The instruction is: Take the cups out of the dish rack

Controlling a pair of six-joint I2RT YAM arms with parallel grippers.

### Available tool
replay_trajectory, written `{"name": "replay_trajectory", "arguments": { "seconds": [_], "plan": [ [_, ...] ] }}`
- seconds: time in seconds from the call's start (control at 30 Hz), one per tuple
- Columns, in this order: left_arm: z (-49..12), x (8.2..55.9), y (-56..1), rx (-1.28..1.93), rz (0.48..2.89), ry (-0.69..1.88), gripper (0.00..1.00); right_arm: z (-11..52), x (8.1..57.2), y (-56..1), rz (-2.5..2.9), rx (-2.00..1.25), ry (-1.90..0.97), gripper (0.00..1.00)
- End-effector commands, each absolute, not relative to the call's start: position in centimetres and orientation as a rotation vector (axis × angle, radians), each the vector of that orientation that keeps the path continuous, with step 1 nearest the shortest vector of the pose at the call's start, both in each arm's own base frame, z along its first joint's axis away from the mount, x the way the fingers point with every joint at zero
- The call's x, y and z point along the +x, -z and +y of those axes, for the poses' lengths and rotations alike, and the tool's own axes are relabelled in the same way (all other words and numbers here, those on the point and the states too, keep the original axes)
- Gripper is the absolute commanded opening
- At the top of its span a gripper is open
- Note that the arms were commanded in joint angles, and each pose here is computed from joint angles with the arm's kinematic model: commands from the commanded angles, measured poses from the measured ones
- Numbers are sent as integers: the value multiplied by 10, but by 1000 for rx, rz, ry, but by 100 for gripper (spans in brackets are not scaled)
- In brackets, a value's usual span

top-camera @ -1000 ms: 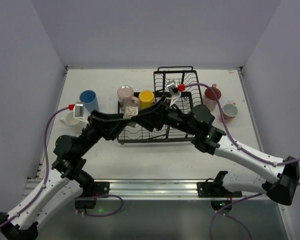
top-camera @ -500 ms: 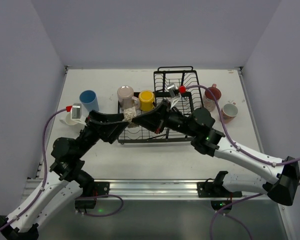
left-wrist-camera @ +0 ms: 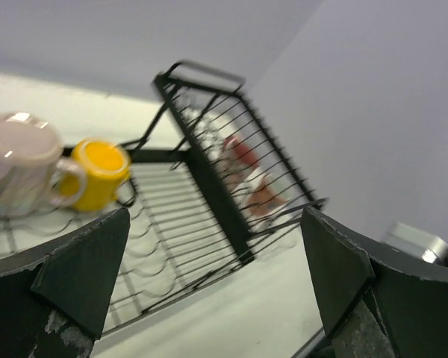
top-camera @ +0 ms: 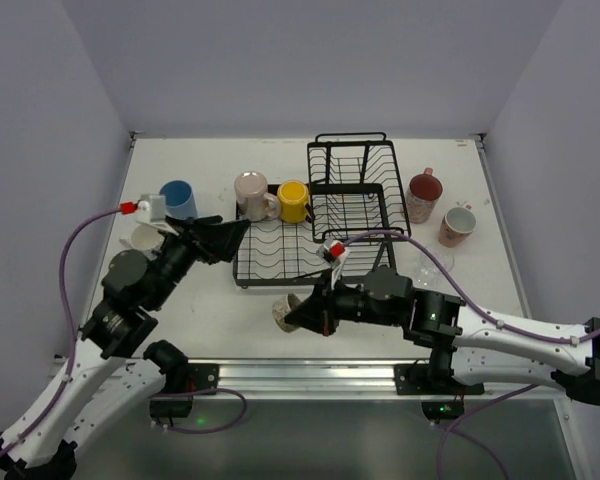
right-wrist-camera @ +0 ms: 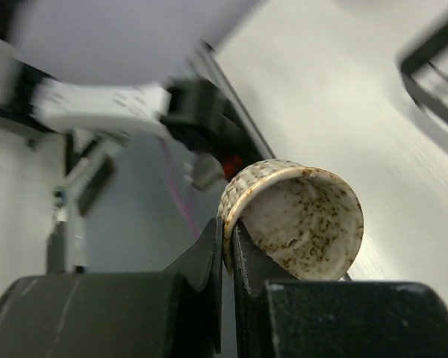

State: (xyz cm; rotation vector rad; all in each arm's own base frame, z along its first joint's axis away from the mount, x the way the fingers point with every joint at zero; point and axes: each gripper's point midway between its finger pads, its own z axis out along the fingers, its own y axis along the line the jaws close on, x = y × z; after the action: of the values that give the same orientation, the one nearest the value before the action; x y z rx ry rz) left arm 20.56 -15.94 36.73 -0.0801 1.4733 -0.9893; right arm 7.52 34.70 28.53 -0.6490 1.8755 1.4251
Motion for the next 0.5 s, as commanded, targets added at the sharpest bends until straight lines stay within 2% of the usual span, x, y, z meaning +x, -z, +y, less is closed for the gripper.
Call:
{"name": "replay_trajectory", "arguments": {
  "seconds": [0.0,0.23,0.47],
  "plan": [
    [-153,239,-298,-93,1711,728,100,315,90,-203,2094,-573,-1123,0],
    [-158,286,-247,-133,1830,531,100,264,100,-115,2271,-475,-727,0],
    [-157,332,-218,-147,1895,313,100,233,117,-70,2357,-379,-401,0]
  ]
}}
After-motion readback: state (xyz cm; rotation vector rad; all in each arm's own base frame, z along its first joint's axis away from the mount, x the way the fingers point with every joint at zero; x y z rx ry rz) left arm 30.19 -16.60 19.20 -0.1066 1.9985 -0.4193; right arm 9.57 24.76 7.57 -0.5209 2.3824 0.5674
